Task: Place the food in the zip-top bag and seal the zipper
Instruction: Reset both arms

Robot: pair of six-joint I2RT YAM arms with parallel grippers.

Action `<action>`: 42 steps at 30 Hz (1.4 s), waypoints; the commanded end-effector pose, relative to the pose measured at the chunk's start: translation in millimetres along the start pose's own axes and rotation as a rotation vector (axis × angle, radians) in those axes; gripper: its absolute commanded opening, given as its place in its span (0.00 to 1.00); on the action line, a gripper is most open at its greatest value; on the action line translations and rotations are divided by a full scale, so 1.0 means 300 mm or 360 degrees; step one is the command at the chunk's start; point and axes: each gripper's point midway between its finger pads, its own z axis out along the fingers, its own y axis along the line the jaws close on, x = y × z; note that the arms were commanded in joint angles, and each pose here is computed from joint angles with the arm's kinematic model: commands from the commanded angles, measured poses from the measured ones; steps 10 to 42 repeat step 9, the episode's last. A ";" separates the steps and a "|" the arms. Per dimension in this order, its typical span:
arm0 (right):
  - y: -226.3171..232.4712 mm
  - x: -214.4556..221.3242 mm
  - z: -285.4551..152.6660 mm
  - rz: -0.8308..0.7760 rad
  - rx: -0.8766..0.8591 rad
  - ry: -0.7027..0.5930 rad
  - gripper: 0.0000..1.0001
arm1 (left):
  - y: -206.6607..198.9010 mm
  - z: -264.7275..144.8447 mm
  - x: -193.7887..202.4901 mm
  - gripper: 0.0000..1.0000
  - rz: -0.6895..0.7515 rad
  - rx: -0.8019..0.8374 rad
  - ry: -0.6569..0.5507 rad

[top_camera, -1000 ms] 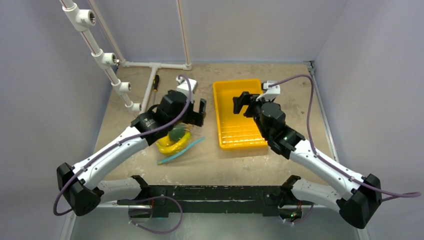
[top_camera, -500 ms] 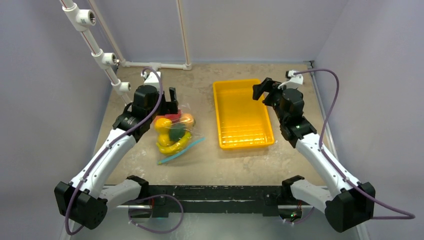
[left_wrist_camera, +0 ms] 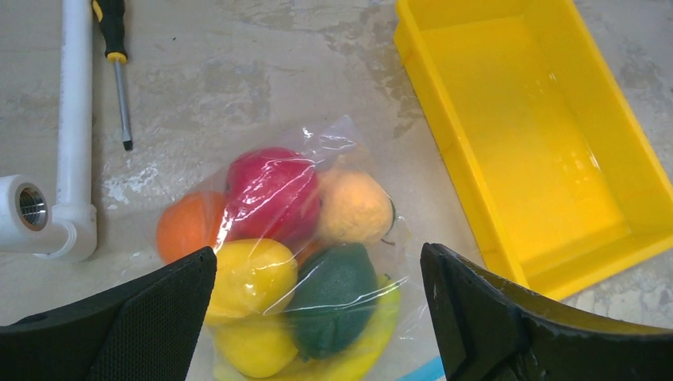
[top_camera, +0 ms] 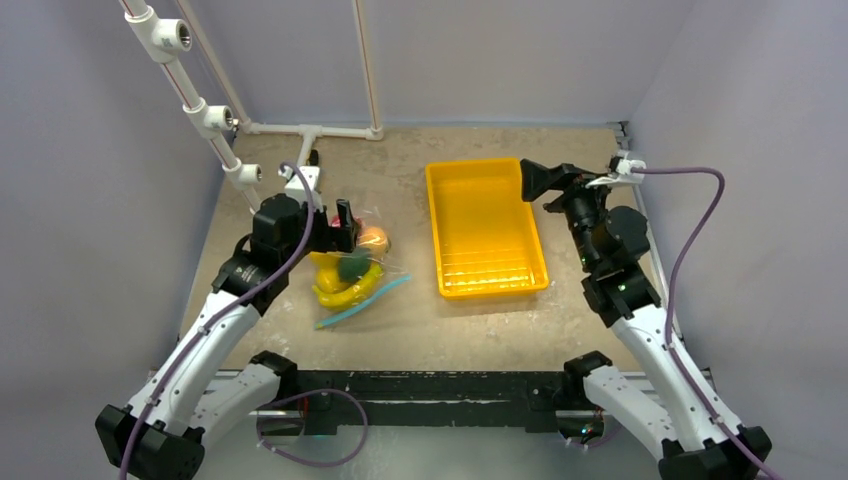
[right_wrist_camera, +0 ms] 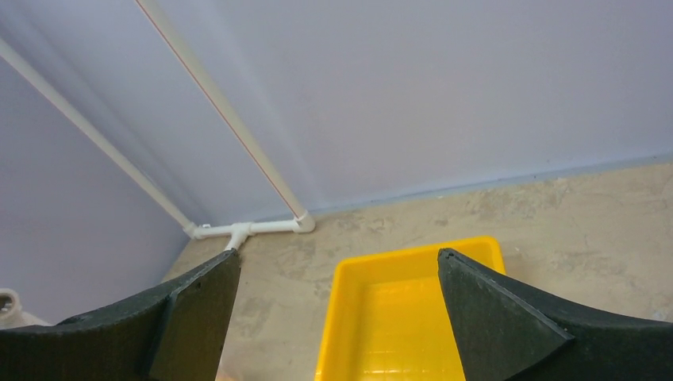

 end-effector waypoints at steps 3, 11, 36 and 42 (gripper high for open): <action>0.029 0.034 0.014 -0.0041 -0.0104 0.0039 0.96 | -0.041 -0.033 -0.045 0.99 0.0066 0.0130 -0.0102; 0.041 0.040 0.012 -0.0039 -0.0134 0.0054 0.97 | -0.050 -0.055 -0.059 0.99 0.0061 0.0161 -0.0151; 0.041 0.040 0.012 -0.0039 -0.0134 0.0054 0.97 | -0.050 -0.055 -0.059 0.99 0.0061 0.0161 -0.0151; 0.041 0.040 0.012 -0.0039 -0.0134 0.0054 0.97 | -0.050 -0.055 -0.059 0.99 0.0061 0.0161 -0.0151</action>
